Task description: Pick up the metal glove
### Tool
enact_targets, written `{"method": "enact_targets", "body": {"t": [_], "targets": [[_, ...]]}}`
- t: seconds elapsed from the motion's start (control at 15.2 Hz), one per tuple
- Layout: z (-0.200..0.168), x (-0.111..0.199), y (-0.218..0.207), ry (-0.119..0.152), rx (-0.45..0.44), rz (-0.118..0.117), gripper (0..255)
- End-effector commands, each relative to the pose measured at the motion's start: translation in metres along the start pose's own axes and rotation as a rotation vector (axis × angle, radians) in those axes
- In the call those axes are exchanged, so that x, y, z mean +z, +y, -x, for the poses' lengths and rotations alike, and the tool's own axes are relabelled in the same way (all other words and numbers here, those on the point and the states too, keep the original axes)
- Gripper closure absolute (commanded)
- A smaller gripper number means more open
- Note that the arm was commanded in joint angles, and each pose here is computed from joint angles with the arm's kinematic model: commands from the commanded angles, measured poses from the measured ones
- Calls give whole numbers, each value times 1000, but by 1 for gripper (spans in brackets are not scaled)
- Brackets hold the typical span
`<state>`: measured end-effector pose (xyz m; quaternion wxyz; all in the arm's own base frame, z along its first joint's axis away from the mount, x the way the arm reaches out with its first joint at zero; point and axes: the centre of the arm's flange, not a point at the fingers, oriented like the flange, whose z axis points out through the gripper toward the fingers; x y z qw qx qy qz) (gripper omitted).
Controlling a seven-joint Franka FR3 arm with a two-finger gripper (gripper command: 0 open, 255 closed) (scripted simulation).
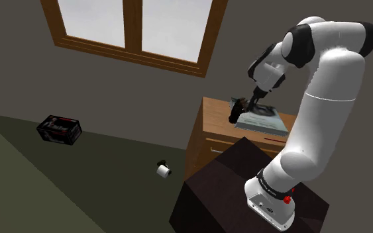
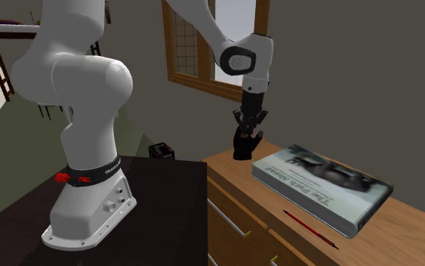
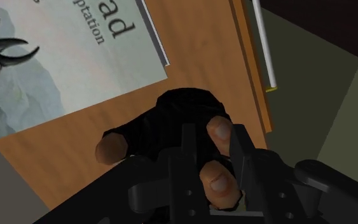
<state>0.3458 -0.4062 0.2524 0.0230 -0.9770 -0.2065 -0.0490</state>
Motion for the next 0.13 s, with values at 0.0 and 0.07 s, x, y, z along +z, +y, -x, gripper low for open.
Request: {"method": "enact_targets", "body": {"t": [0.0, 0.07], "targets": [[-1, -6, 1, 0, 0, 0, 255], [-1, -6, 1, 0, 0, 0, 255]]}}
